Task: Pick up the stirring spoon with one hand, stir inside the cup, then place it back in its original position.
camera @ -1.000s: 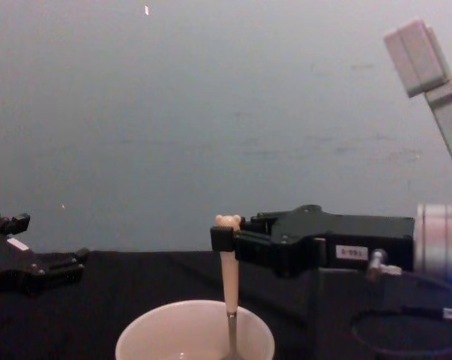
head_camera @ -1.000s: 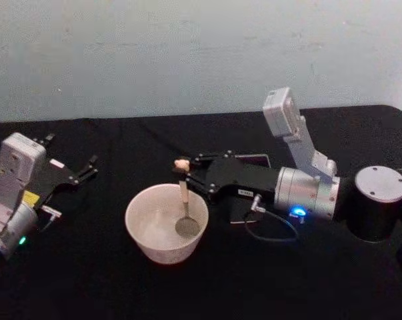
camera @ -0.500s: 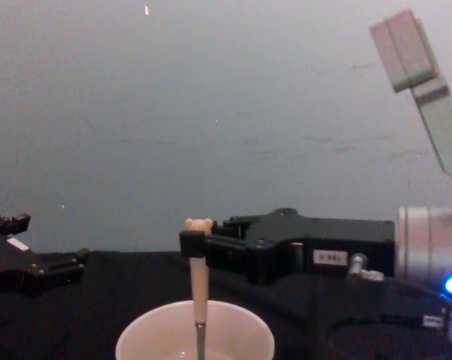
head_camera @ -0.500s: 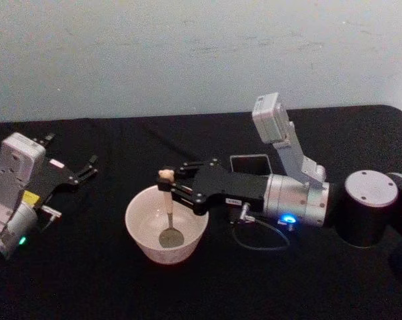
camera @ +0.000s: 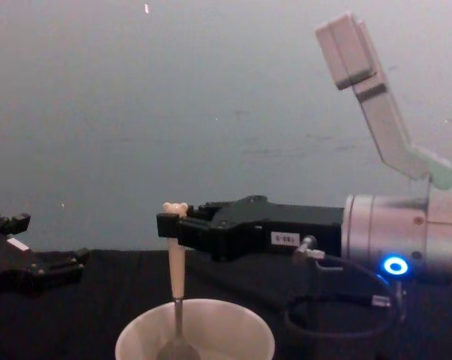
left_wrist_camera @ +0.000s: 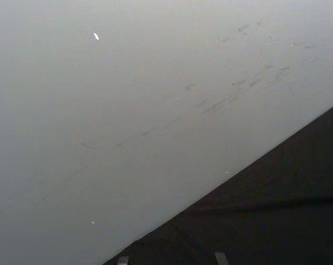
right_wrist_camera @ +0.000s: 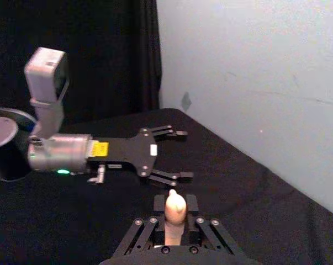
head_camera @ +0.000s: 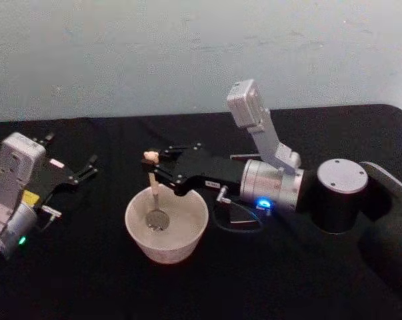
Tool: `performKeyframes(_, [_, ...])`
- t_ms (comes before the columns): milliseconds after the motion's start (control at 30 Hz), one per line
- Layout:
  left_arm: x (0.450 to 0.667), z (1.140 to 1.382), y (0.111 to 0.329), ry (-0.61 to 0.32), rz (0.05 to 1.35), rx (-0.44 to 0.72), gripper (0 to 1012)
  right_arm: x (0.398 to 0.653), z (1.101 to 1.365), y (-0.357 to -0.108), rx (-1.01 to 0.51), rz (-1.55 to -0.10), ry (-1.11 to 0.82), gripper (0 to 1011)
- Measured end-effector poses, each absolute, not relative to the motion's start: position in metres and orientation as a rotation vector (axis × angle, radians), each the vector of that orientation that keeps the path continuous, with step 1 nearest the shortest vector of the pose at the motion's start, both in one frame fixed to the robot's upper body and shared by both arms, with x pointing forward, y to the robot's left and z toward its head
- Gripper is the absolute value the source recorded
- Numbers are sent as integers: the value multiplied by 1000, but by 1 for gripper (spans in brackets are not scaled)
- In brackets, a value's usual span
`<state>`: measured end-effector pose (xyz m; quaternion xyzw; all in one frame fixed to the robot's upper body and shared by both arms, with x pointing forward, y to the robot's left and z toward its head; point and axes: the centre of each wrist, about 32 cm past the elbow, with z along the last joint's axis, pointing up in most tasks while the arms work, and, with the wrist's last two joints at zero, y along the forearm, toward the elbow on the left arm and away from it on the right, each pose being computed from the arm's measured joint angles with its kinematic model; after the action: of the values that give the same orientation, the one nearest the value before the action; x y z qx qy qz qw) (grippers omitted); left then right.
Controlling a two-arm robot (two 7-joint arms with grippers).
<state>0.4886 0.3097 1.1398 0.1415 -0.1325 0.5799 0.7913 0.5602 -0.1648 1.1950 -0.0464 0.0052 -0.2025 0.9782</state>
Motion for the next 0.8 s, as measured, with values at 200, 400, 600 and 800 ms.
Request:
performKeyframes(200, [489,1140,310,-285,1248,304,1001,567,1193,-164,-105,-441,0,214])
performKeyframes(400, [489,1140,310,-285,1248,304,1001,570,1195,-172,-105,-469,-6,214])
performKeyframes(600, [489,1140,310,-285,1248,304,1001,564,1195,-184,-113,-478,1,214])
performKeyframes(800, [489,1140,310,-285,1248,304,1001,554,1195,-193,-116,-452,13,214])
